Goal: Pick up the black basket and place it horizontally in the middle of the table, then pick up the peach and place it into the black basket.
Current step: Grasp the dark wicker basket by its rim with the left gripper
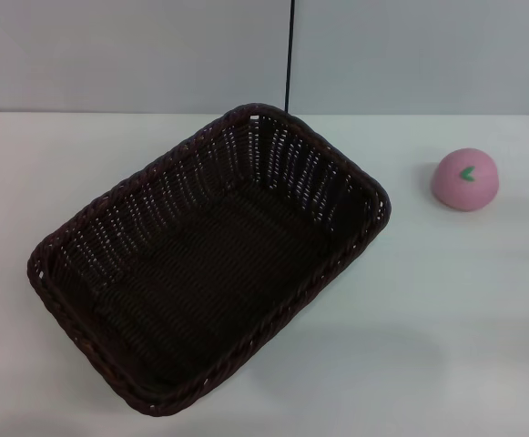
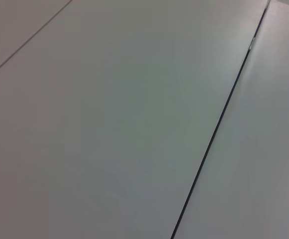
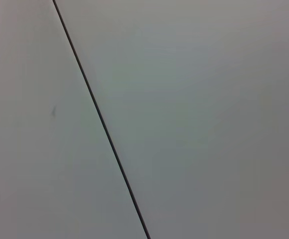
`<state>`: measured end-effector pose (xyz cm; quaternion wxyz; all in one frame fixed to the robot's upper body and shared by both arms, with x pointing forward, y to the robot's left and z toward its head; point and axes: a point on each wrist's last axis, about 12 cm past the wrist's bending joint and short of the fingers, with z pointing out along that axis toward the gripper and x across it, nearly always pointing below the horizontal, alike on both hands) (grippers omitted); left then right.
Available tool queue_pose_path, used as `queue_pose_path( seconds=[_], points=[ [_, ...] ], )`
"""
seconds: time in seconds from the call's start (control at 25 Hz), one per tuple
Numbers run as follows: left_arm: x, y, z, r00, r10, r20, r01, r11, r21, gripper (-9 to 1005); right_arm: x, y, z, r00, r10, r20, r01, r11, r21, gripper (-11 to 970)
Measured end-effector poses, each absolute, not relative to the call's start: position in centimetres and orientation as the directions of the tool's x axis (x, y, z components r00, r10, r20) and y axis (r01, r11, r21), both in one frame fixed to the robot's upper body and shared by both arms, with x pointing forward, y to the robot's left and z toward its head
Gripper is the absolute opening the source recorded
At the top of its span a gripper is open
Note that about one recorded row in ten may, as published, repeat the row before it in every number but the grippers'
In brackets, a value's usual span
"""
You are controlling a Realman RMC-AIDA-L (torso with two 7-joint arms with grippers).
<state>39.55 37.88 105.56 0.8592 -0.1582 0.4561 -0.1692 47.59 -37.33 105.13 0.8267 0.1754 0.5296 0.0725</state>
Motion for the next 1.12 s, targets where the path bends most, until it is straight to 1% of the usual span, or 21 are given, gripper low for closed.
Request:
queue_pose_path(
  seconds=[0.24,0.32,0.52,0.68,0.76,0.8,0.88,1.0,1.12],
  points=[
    [39.7,38.0,105.7,0.521,-0.462,-0.717,0.168,0.88,-0.445,727,47.6,-37.2,105.1,0.427,0.309,-0.85,0.065,0.927,0.37,583],
    [39.8,38.4,105.9,0.51,-0.502,-0.698,0.205,0.859,-0.468,726,47.6,-37.1,105.0,0.425,0.314,-0.849,0.064,0.925,0.374,583],
    [39.9,38.8,106.0,0.494,-0.549,-0.674,0.225,0.83,-0.511,725,47.7,-36.8,104.9,0.42,0.325,-0.848,0.061,0.922,0.383,582],
    [40.9,39.3,106.9,0.446,-0.588,-0.675,0.306,0.809,-0.502,724,47.9,-36.6,104.8,0.415,0.341,-0.843,0.054,0.916,0.396,582],
    [42.4,40.1,108.1,0.348,-0.647,-0.679,0.398,0.757,-0.518,724,48.0,-36.4,104.8,0.411,0.343,-0.844,0.047,0.917,0.396,582],
    [42.9,40.4,108.5,0.315,-0.661,-0.681,0.425,0.74,-0.522,724,48.0,-36.4,104.8,0.409,0.345,-0.845,0.042,0.918,0.395,583],
    [44.9,40.9,110.4,0.182,-0.693,-0.698,0.52,0.67,-0.53,723,48.1,-36.3,104.9,0.407,0.346,-0.845,0.037,0.918,0.394,583],
    [47.5,41.2,113.3,0.005,-0.68,-0.733,0.633,0.569,-0.524,723,48.2,-36.2,104.8,0.401,0.349,-0.847,0.036,0.918,0.396,583],
    [49.9,40.9,115.9,-0.159,-0.624,-0.765,0.698,0.477,-0.534,722,48.3,-36.2,104.7,0.396,0.35,-0.849,0.039,0.917,0.397,583]
  ],
)
